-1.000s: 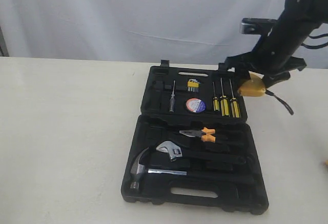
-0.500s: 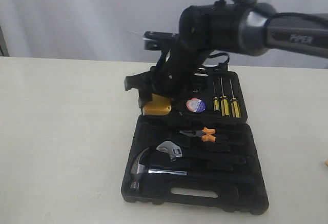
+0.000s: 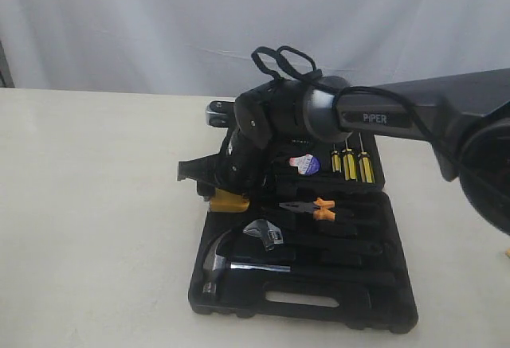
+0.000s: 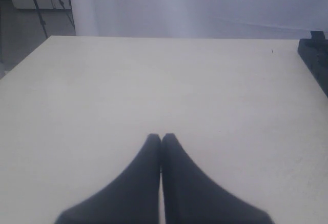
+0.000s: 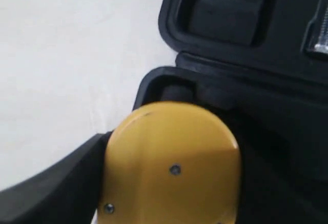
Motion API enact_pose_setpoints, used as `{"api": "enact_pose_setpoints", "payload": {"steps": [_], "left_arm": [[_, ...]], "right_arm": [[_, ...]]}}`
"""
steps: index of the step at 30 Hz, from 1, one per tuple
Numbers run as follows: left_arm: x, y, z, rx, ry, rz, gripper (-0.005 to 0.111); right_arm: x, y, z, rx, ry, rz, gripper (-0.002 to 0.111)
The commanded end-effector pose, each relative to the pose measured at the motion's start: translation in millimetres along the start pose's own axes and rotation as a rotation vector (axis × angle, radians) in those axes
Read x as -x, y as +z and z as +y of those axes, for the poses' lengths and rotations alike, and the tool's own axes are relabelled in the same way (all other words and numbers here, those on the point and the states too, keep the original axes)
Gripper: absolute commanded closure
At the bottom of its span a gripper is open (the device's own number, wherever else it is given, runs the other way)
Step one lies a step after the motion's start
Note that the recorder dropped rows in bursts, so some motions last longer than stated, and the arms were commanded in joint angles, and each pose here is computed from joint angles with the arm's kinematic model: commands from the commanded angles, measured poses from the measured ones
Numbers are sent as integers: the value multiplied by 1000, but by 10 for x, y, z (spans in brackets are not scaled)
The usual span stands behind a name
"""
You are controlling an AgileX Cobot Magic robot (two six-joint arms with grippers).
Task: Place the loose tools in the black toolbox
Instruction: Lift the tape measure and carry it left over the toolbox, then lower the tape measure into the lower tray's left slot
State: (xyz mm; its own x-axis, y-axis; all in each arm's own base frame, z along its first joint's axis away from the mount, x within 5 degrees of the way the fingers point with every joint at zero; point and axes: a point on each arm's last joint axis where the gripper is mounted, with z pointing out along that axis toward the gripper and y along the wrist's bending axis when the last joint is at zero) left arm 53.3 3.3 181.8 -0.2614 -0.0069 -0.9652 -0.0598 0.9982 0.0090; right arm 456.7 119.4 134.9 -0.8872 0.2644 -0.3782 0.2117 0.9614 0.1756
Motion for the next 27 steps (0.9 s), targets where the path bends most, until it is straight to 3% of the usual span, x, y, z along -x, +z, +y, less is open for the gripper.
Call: {"api": "enact_pose_setpoints", "payload": {"steps": [1,17,19,22,23,27], "left_arm": [[6,0,-2,-4,-1,-9,107],[6,0,-2,-4,-1,-9,107],[6,0,-2,-4,-1,-9,107],[6,0,-2,-4,-1,-9,107],[6,0,-2,-4,-1,-9,107],[6,0,-2,-4,-1,-9,107]], "right_arm": [[-16,121,-83,-73,-10,-9,108],[-25,112,-159,-157,-39,4,107],[-32,110,-171,-171,-54,13,96],[-41,99,-182,-182,-68,26,63],[-41,92,-183,-184,-67,28,57],[-38,82,-182,-184,-74,28,52]]}}
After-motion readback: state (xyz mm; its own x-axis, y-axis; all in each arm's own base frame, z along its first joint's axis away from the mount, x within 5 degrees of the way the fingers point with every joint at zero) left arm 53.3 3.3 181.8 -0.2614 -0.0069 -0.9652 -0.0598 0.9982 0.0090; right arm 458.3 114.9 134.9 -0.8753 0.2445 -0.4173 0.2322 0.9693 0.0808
